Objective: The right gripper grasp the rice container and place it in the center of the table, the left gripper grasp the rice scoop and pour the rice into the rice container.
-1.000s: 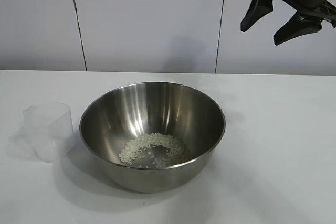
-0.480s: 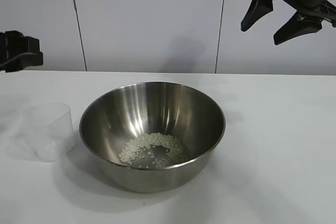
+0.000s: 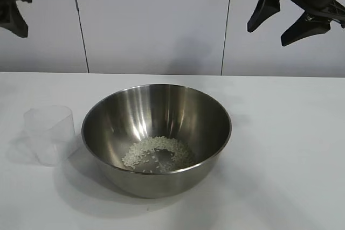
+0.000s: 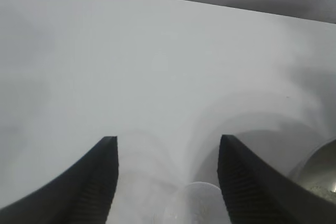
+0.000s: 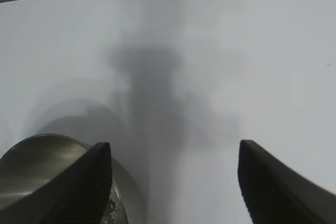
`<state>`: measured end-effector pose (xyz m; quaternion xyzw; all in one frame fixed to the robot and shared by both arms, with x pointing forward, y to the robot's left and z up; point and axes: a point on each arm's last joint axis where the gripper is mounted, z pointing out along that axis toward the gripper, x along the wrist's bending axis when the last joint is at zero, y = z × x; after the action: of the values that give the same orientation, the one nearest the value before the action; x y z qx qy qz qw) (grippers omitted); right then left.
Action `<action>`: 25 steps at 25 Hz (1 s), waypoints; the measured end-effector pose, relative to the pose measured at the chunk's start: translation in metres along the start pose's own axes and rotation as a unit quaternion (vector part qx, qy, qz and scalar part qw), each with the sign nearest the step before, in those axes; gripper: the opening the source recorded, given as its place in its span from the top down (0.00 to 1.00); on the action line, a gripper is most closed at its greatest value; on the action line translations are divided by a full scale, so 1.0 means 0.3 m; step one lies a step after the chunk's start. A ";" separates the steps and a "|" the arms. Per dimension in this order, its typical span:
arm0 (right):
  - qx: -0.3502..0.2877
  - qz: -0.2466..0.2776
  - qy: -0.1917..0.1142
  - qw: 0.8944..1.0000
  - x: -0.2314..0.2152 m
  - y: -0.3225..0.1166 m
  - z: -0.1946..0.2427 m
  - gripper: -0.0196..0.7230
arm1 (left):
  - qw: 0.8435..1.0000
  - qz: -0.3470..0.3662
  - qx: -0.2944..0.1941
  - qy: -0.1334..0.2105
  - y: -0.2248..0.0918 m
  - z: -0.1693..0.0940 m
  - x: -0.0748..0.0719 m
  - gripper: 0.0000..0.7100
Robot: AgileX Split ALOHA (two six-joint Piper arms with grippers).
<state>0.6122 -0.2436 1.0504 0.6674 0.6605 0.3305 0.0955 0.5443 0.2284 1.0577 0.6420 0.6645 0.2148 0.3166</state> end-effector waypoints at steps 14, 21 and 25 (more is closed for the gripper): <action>0.000 0.000 0.000 1.000 0.000 0.000 0.000 0.34 | 0.986 0.042 0.125 -0.107 0.026 0.033 -0.172 0.42; 0.000 0.001 0.000 1.000 0.000 0.000 0.000 0.34 | 0.983 0.058 0.130 -0.115 0.045 0.023 -0.175 0.42; 0.000 0.001 0.000 1.000 0.000 0.000 0.000 0.34 | 0.983 0.060 0.128 -0.118 0.065 0.008 -0.180 0.42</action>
<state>0.6122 -0.2436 1.0504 0.6680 0.6598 0.3306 0.0952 0.5587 0.1764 1.0774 0.7365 0.6050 0.0691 0.2946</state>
